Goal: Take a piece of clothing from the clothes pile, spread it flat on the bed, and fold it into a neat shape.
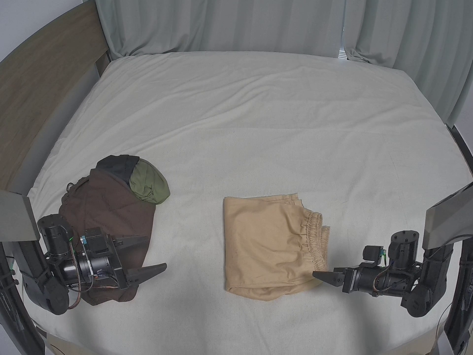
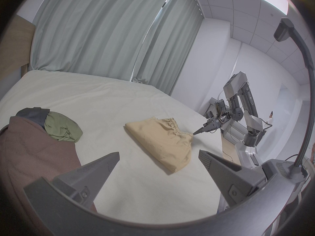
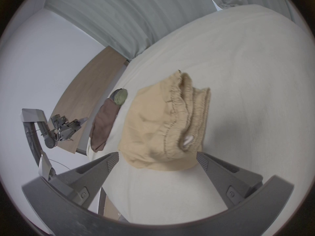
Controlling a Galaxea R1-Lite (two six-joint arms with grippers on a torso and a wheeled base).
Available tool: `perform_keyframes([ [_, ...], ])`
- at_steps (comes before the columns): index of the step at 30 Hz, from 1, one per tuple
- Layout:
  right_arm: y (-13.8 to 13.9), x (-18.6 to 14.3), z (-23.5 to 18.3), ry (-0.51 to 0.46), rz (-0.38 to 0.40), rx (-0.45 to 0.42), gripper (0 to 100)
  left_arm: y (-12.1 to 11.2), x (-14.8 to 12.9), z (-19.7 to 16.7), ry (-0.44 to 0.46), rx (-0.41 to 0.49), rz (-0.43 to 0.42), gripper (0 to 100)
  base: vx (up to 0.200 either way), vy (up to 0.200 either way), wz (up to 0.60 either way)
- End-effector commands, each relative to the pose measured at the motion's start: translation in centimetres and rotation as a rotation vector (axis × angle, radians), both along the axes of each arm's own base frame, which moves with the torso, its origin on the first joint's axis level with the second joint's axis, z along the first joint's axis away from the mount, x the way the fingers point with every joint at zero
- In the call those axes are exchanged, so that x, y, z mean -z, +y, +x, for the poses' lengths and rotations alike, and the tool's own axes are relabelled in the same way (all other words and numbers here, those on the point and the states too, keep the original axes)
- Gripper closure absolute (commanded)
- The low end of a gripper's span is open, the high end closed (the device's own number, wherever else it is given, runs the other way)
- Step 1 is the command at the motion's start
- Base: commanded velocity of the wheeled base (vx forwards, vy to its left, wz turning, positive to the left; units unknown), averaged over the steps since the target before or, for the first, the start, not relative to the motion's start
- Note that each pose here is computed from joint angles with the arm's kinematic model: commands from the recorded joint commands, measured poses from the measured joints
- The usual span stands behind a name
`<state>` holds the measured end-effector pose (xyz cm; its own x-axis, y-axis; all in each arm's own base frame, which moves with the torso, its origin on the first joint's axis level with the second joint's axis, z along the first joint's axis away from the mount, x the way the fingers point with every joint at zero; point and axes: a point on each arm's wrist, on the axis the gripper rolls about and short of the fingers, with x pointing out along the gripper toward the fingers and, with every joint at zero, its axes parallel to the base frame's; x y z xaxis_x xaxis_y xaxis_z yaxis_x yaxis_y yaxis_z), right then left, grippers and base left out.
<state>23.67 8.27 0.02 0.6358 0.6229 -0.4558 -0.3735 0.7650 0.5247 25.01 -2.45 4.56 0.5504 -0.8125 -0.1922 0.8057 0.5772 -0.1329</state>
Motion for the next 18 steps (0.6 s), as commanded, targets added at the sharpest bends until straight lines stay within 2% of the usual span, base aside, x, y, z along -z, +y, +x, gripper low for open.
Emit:
perform_keyframes([
  [1,-0.2,2.5,1.3,0.071,0.003,0.041,0,0.0,0.6,0.2,0.018,-0.002,0.005,0,0.000,0.000,0.00],
  [4,0.1,3.0,2.0,0.091,0.021,0.083,0,0.1,0.5,0.1,0.012,0.000,0.004,0,0.000,0.000,0.00],
  [6,0.6,3.9,3.3,0.108,0.049,0.145,0,-0.1,0.7,0.0,0.026,0.004,0.005,0,0.000,0.000,0.00],
  [12,2.0,4.3,3.6,0.156,0.117,0.155,0,-0.2,1.2,0.2,0.040,0.005,0.008,0,0.000,0.000,0.00],
  [18,3.7,5.6,4.5,0.150,0.119,0.159,0,-0.1,0.8,0.1,0.022,0.007,0.007,0,0.000,0.000,0.00],
])
